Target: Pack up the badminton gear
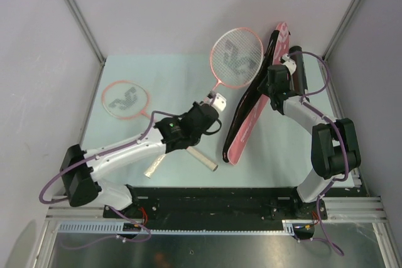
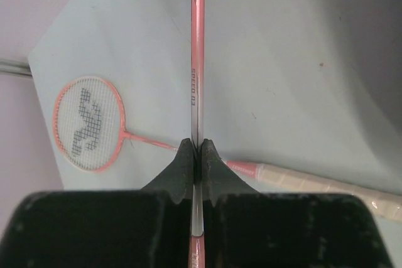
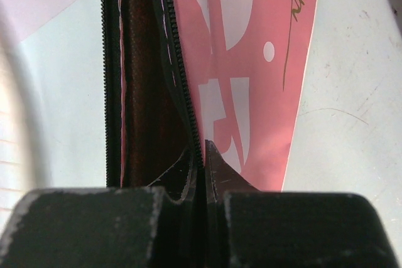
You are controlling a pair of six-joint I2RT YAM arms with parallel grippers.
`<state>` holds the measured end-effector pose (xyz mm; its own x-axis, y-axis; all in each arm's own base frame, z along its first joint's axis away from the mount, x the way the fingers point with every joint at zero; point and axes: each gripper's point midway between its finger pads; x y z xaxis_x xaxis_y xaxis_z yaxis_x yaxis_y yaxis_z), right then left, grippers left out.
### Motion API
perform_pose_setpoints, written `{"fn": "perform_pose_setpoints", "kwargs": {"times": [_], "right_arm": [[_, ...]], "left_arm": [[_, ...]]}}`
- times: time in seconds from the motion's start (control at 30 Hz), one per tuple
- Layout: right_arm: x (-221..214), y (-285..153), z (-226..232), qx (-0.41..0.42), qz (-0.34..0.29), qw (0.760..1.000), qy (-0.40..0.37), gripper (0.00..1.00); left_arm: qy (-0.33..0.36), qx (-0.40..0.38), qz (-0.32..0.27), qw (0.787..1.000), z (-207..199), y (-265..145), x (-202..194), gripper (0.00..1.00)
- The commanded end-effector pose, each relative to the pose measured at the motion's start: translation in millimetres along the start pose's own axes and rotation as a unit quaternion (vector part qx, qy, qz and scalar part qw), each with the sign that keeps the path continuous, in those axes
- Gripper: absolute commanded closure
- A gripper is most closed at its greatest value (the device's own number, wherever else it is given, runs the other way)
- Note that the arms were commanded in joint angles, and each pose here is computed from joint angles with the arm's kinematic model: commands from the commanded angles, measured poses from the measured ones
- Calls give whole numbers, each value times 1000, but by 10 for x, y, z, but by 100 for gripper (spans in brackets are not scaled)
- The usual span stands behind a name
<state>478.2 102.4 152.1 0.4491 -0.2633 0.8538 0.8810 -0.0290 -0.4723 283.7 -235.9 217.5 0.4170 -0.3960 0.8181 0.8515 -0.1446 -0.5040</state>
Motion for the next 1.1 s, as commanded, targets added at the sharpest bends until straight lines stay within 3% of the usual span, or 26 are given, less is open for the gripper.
{"fn": "perform_pose_setpoints", "kwargs": {"times": [0.0, 0.43, 0.53, 0.57, 0.73, 0.83, 1.07], "right_arm": [[358, -7, 27, 0, -39, 999, 35, 100], [448, -76, 175, 21, -42, 998, 51, 100], [429, -124, 297, 45, -36, 997, 46, 100], [402, -152, 386, 57, -37, 997, 25, 100], [337, -181, 507, 105, -41, 994, 5, 100], [249, -193, 540, 123, -36, 992, 4, 100], [12, -217, 562, 192, -13, 980, 48, 100]], "left_arm": [[40, 58, -17, 997, -23, 7, -18, 100], [186, 153, 1, 970, -235, 217, -105, 100], [211, 131, 12, 969, -405, 308, -134, 100], [216, 87, 18, 972, -555, 344, -144, 100], [256, 60, 11, 965, -773, 319, -83, 100], [243, 29, 4, 970, -912, 325, 26, 100], [135, -71, -29, 988, -1362, 285, 556, 100]]}}
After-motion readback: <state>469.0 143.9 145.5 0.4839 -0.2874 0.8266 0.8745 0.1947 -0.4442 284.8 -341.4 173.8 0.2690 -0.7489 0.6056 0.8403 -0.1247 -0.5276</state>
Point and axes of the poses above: each gripper's point midway between its finger pads, its own y axis out along the fingers, its own z axis along the line the jaws close on, x = y × z, and after that the axes turned 14 degrees about -y, right-handed
